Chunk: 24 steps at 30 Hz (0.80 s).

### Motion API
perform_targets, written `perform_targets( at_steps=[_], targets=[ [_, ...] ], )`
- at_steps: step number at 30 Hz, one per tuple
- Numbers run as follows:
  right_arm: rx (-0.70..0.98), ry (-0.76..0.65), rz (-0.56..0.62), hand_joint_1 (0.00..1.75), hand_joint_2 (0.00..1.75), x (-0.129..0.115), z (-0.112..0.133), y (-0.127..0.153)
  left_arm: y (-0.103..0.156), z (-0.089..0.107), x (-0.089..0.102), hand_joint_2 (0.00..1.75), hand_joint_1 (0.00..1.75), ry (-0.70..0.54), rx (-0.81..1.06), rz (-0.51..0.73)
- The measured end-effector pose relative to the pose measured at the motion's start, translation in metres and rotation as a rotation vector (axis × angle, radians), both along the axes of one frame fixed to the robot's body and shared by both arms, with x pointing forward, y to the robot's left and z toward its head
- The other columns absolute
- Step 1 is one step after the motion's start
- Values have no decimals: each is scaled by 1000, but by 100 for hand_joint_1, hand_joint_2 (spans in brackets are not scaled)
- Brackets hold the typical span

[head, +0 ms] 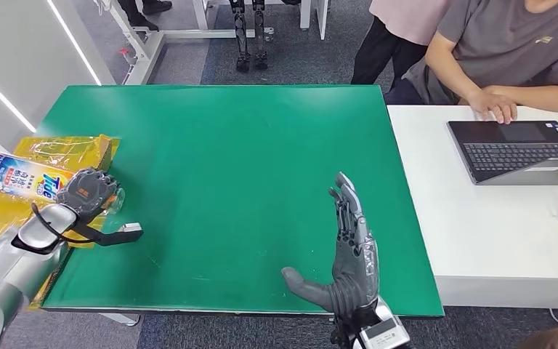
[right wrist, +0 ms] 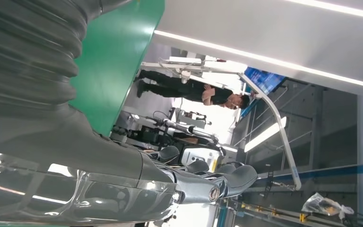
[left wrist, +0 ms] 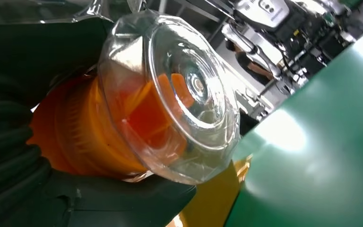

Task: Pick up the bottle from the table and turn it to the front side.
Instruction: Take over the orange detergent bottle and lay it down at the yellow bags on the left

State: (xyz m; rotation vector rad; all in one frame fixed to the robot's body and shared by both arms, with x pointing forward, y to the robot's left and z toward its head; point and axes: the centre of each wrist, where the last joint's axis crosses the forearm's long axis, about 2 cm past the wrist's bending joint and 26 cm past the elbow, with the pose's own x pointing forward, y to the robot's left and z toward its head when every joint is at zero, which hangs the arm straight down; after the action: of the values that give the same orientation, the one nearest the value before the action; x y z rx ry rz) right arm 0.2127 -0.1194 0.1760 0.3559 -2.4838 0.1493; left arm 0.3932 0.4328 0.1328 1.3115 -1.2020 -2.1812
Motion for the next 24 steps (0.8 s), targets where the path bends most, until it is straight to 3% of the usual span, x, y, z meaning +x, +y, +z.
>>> perform_targets(
  at_steps=[12, 19, 20, 23, 24],
  targets=[
    [-1, 0, 3, 0, 175, 0, 0, 0, 9, -22, -15, 175, 175, 108, 49, -6],
    [-30, -24, 15, 0, 175, 3, 1, 0, -7, -35, -21, 175, 175, 124, 21, -98],
    [-32, -26, 16, 0, 175, 3, 1, 0, -11, -36, -21, 175, 164, 127, 16, -108],
    [-37, -28, 22, 0, 175, 5, 2, 0, -20, -38, -21, 175, 34, 129, 18, -129],
    [-38, -28, 24, 0, 175, 5, 1, 0, -22, -39, -21, 175, 0, 128, 24, -132]
  ],
)
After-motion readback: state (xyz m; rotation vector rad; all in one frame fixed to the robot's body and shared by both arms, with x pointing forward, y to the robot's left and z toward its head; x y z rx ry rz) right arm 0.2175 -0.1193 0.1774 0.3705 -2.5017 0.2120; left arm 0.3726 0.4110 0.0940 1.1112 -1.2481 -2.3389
